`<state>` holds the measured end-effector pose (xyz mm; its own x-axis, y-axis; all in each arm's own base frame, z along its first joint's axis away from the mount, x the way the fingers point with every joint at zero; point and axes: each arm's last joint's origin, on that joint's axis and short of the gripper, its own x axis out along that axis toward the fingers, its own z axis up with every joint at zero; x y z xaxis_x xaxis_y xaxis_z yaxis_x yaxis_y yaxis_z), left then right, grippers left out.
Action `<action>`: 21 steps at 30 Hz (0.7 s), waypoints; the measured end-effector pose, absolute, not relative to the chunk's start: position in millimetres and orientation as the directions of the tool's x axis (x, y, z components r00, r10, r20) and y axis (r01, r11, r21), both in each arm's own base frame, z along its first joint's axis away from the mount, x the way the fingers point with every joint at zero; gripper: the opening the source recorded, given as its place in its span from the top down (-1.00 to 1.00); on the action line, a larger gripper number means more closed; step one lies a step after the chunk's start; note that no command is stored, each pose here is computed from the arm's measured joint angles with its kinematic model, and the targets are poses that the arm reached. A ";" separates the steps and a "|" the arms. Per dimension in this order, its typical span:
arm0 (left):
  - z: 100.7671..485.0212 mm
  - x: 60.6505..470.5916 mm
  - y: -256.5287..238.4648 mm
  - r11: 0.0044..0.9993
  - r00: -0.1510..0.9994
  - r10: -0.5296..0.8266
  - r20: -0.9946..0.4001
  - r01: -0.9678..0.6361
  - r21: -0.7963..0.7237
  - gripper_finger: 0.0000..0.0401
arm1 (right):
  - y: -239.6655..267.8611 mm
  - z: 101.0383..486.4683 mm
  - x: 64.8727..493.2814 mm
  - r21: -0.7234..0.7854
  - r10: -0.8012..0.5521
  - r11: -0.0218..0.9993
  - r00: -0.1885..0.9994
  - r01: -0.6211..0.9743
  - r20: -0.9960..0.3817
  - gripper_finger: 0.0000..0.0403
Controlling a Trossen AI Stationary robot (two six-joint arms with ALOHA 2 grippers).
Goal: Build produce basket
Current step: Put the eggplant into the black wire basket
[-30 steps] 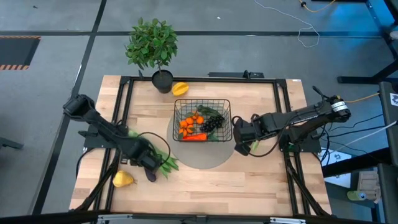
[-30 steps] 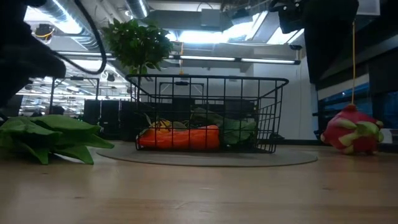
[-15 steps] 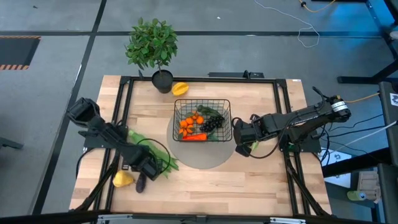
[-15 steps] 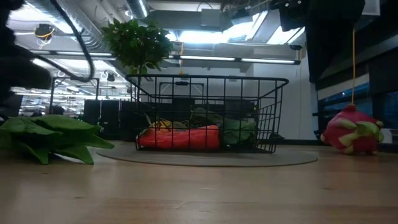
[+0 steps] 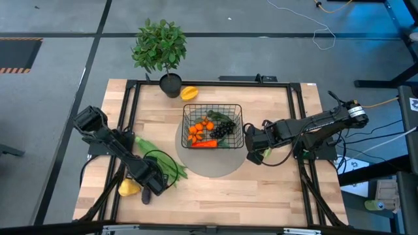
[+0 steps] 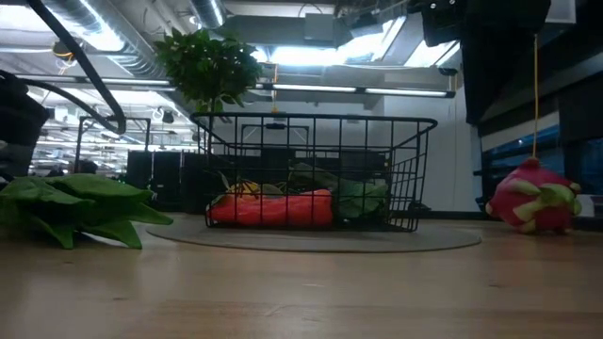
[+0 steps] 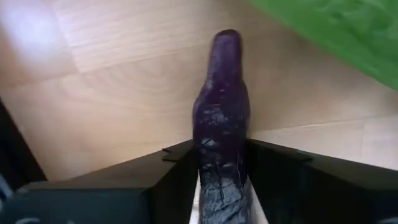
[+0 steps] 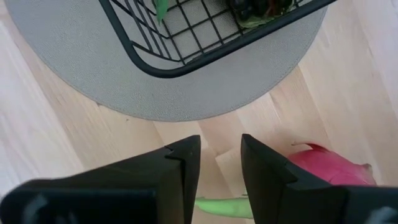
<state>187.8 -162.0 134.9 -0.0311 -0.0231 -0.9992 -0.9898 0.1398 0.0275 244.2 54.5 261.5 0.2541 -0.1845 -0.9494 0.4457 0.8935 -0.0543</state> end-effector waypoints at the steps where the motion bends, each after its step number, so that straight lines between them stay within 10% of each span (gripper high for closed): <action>1: 136.3 187.2 -161.3 0.152 -0.025 -0.016 -1.000 -0.988 0.022 0.46 | 54.5 261.5 244.3 -0.054 -0.184 0.894 0.255 0.446 -0.949 0.48; 7: 140.9 186.2 -160.0 0.194 -0.008 -0.011 -1.000 -0.981 0.006 0.82 | 54.7 261.7 245.0 -0.049 -0.183 0.894 0.262 0.445 -0.948 0.48; 21: 207.1 226.2 -178.2 0.514 0.151 -0.062 -0.987 -0.842 -0.161 0.82 | 54.7 261.7 245.2 -0.049 -0.182 0.895 0.264 0.443 -0.947 0.48</action>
<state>226.2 -178.2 207.1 0.1508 -0.0621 -0.9866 -0.8424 0.5141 -0.1612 245.2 54.7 261.7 0.2640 -0.1821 -0.9472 0.4430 0.8952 -0.0486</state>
